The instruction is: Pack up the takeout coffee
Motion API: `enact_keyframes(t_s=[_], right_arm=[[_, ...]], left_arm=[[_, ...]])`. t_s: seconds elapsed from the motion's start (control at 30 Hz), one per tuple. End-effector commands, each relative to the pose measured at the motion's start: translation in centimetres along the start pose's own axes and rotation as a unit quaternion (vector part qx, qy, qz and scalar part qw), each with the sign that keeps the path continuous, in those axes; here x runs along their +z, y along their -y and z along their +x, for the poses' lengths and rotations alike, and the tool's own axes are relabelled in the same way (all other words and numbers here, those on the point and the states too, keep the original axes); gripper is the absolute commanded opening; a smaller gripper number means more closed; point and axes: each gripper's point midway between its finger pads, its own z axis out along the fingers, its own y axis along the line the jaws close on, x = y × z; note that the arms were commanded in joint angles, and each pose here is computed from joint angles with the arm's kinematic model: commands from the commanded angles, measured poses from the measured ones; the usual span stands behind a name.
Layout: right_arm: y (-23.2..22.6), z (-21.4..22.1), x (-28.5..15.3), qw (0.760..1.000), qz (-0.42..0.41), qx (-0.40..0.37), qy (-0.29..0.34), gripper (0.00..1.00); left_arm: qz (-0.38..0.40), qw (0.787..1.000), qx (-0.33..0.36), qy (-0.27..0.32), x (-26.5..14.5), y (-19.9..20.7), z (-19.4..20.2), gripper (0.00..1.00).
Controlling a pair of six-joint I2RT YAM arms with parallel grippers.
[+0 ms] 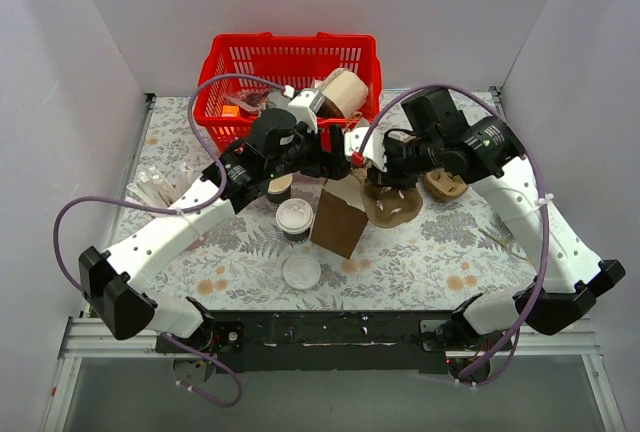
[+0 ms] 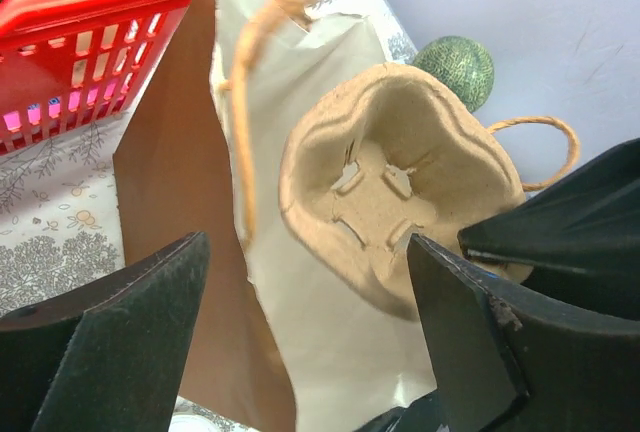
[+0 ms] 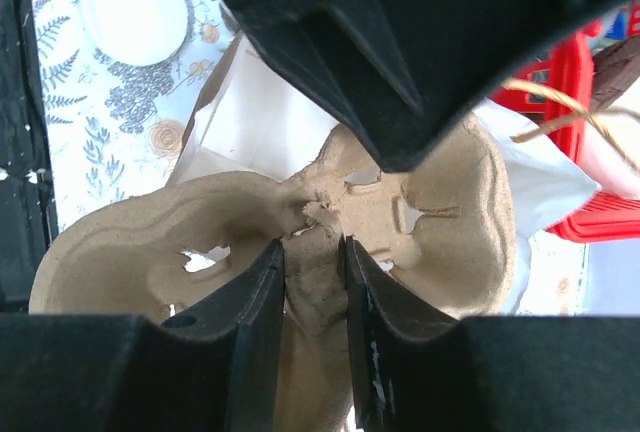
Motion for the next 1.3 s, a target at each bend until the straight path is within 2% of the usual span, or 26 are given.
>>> enact_keyframes(t_s=[0.0, 0.13, 0.27, 0.4, 0.57, 0.77, 0.8, 0.93, 1.0, 1.27], right_arm=[[2.1, -2.2, -2.0, 0.996, 0.076, 0.016, 0.039, 0.29], [2.5, -3.7, -3.2, 0.990, 0.107, 0.047, 0.081, 0.31], [2.8, -4.1, -3.1, 0.981, 0.128, 0.097, 0.104, 0.35], [3.8, -5.2, -3.6, 0.960, 0.151, 0.198, 0.130, 0.34], [4.2, -7.1, -4.0, 0.939, 0.140, 0.268, 0.164, 0.34], [5.7, -6.7, -3.3, 0.902, 0.174, 0.353, 0.177, 0.34], [6.1, -7.6, -3.4, 0.895, 0.175, 0.358, 0.201, 0.35], [6.0, -9.7, -4.2, 0.888, 0.153, 0.354, 0.249, 0.34], [5.9, -10.4, -4.6, 0.884, 0.145, 0.359, 0.261, 0.33], [4.8, -7.1, -1.3, 0.877, 0.136, 0.413, 0.205, 0.32]], left_arm=[[-0.002, 0.998, -0.020, 0.064, -3.5, 0.8, -2.7, 0.81], [-0.008, 0.996, -0.051, 0.078, -4.6, 0.7, -2.7, 0.82], [-0.042, 0.995, -0.072, 0.061, -5.0, -0.7, -1.2, 0.82], [-0.061, 0.992, -0.091, 0.056, -5.4, -1.8, 0.1, 0.82], [-0.065, 0.993, -0.095, 0.042, -5.2, -2.2, 1.2, 0.79], [-0.068, 0.992, -0.107, 0.031, -4.5, -2.4, 1.9, 0.62], [-0.067, 0.991, -0.107, 0.032, -4.5, -2.4, 1.9, 0.59], [-0.071, 0.991, -0.106, 0.026, -4.3, -2.8, 2.5, 0.49], [-0.071, 0.991, -0.109, 0.025, -4.3, -2.8, 2.6, 0.47], [-0.076, 0.991, -0.110, 0.030, -4.7, -3.1, 2.9, 0.35]])
